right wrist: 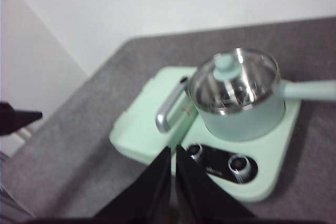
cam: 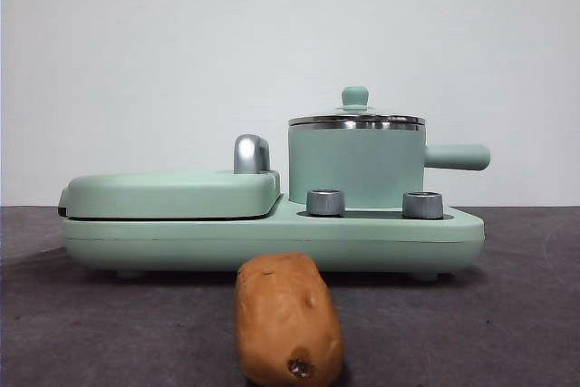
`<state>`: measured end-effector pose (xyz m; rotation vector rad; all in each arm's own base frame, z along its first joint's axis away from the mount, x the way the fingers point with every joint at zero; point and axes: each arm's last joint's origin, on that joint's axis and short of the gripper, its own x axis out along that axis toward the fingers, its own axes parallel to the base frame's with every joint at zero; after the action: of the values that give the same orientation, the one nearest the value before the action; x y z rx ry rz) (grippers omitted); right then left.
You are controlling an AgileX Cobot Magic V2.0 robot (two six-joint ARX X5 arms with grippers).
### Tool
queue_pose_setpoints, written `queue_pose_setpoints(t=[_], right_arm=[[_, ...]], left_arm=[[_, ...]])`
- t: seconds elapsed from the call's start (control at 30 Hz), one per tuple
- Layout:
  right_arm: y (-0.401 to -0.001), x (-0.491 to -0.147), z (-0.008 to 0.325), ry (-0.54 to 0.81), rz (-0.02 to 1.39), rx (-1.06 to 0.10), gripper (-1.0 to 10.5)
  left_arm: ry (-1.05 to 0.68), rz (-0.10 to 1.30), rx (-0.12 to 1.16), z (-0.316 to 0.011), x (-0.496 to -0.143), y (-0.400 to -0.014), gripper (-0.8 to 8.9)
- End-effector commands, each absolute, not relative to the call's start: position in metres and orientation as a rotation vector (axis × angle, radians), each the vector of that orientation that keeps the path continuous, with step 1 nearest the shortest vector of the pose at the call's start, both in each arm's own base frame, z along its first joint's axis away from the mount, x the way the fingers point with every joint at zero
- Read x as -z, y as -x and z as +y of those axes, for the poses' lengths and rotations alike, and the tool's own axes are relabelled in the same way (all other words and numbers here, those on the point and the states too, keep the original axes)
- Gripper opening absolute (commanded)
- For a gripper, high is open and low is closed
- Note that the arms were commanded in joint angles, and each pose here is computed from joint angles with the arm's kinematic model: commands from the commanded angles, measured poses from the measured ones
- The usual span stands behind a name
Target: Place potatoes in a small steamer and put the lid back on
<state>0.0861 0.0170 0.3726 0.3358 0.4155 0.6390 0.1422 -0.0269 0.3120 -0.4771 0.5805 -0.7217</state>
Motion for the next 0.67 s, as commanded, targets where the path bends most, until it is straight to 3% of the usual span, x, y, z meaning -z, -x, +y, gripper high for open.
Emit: queue_pose_setpoints(t=[0.03,0.27,0.67], right_arm=[[-0.089,-0.375,0.017,-0.26,0.408,-0.657,0.1],[-0.097,-0.371,0.017,-0.247,0.447,-0.66,0.1],[-0.1,-0.369,0.017,-0.254,0.467,-0.657,0.1]], left_arm=[[0.502,0.616,0.795,-0.031,-0.315,-0.153,0.06],[0.498,0.684,0.84,-0.042,-0.315,-0.173,0.07],[0.372,0.652,0.896,-0.073,-0.35,-0.206,0.39]])
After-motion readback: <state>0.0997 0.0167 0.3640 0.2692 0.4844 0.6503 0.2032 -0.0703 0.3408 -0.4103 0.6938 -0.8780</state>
